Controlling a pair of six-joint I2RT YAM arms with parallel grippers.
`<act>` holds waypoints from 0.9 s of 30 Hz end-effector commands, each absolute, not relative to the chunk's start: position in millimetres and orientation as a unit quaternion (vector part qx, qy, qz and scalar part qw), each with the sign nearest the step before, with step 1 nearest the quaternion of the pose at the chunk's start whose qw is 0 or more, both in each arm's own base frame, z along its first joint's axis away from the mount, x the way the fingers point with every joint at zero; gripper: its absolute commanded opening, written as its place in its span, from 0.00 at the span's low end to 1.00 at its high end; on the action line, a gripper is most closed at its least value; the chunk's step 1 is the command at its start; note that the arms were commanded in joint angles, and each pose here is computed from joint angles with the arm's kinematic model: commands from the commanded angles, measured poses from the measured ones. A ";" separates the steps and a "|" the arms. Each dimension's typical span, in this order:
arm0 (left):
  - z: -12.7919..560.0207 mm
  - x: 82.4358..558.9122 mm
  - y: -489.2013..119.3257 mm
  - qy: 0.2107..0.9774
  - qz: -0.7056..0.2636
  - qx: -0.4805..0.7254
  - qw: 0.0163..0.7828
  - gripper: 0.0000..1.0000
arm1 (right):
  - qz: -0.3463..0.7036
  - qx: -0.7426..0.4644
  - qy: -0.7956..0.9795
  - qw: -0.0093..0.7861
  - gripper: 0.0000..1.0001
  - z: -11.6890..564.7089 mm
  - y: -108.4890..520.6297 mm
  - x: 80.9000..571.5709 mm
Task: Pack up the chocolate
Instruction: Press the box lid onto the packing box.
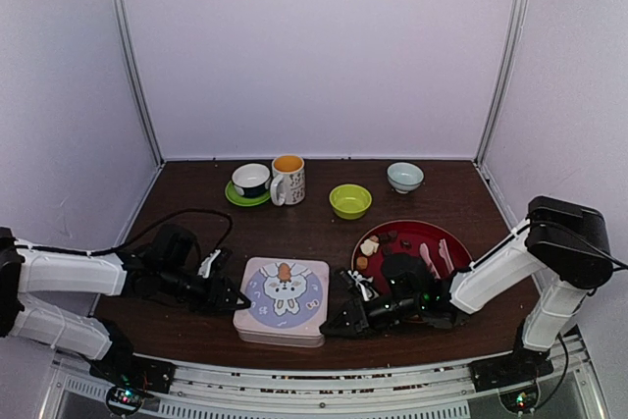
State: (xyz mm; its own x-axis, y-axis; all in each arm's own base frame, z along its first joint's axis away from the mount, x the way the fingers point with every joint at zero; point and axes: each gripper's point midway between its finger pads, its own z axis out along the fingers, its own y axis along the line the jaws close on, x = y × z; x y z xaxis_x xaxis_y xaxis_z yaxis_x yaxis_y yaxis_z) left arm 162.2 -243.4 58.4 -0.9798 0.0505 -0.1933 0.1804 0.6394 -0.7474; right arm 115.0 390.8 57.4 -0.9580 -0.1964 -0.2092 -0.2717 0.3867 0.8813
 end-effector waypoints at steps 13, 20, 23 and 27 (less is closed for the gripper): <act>103.9 200.1 -231.5 0.894 -0.409 0.058 0.173 0.49 | 0.441 -0.142 0.873 0.153 0.32 91.5 355.7 169.4; 117.8 250.3 -222.5 0.893 -0.394 0.039 0.214 0.20 | 0.490 -0.117 0.841 0.196 0.04 120.6 373.8 221.2; 137.1 259.2 -237.1 0.873 -0.426 0.067 0.229 0.00 | 0.535 -0.120 0.811 0.205 0.00 140.2 393.7 232.9; 141.7 266.3 -247.7 0.860 -0.443 0.090 0.236 0.00 | 0.579 -0.114 0.782 0.201 0.00 139.8 411.8 241.9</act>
